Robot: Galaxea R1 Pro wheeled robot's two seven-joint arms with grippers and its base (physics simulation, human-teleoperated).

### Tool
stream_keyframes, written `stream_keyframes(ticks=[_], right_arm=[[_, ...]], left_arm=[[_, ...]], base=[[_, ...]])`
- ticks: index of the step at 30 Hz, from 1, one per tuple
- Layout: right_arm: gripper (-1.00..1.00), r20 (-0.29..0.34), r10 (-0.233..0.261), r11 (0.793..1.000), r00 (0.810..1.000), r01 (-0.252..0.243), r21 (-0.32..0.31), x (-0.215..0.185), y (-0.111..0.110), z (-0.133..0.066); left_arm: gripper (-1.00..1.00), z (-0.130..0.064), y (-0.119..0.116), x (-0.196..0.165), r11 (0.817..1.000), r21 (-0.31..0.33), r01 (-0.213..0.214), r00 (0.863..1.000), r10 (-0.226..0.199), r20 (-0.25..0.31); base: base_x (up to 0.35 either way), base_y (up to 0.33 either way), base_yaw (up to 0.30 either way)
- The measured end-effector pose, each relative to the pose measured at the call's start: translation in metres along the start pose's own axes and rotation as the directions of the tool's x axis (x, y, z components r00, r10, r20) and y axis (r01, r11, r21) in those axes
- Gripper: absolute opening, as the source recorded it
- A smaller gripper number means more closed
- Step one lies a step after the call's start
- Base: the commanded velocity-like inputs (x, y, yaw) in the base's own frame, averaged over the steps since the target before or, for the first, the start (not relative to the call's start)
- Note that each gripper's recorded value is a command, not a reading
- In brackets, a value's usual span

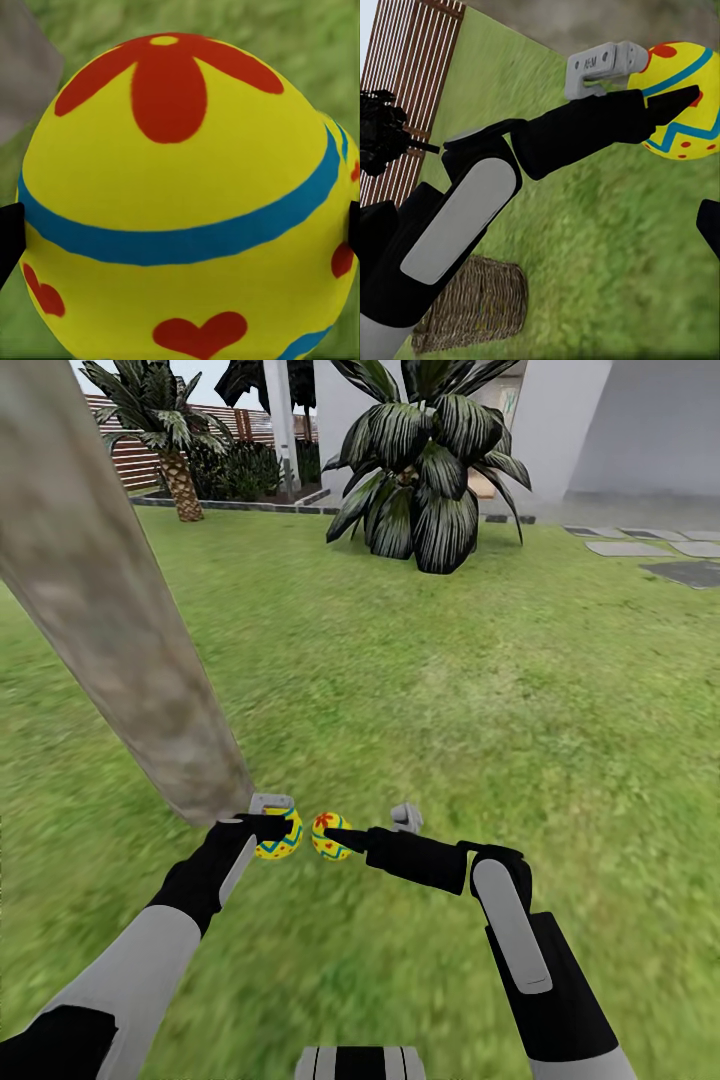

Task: Take the three Easter eggs out of the wicker basket on the lawn in the garden, then place them on the lawn next to a single tree (choose any tree) so that all three eggs are next to the same tree and none are left in the basket.

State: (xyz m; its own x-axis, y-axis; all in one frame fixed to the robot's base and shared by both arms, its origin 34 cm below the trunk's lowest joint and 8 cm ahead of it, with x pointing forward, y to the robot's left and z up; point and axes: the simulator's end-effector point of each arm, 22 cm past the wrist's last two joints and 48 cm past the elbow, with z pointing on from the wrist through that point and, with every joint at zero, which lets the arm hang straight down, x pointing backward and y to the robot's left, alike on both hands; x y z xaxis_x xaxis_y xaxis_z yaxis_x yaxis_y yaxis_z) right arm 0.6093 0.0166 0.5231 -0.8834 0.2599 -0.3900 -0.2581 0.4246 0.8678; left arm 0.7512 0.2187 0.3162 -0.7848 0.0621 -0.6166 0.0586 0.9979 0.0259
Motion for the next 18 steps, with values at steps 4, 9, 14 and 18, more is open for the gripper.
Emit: stream_keyframes(ticks=[4,9,14,18], right_arm=[[1.0,0.0,0.0,1.0,1.0,0.0,0.0,-0.0003,0.0,0.0],[1.0,0.0,0.0,1.0,1.0,0.0,0.0,-0.0002,-0.0001,0.0001],[1.0,0.0,0.0,1.0,1.0,0.0,0.0,-0.0001,0.0002,0.0],[1.0,-0.001,-0.001,1.0,1.0,0.001,0.0,0.0001,0.0003,0.0001]], left_arm=[[-1.0,0.0001,-0.0002,0.0004,1.0,0.001,0.0,1.0,0.0,-0.002],[-1.0,0.0003,-0.0004,0.001,1.0,0.001,-0.001,1.0,0.001,-0.004],[-1.0,-0.0002,-0.0005,-0.0011,1.0,0.001,-0.001,1.0,0.001,0.004],[-1.0,-0.0002,-0.0004,-0.0013,1.0,0.001,0.0,1.0,0.0,0.004]], base=[[-0.103,0.0,0.0],[-0.209,0.0,0.0],[-0.042,0.0,0.0],[-0.004,0.0,0.0]])
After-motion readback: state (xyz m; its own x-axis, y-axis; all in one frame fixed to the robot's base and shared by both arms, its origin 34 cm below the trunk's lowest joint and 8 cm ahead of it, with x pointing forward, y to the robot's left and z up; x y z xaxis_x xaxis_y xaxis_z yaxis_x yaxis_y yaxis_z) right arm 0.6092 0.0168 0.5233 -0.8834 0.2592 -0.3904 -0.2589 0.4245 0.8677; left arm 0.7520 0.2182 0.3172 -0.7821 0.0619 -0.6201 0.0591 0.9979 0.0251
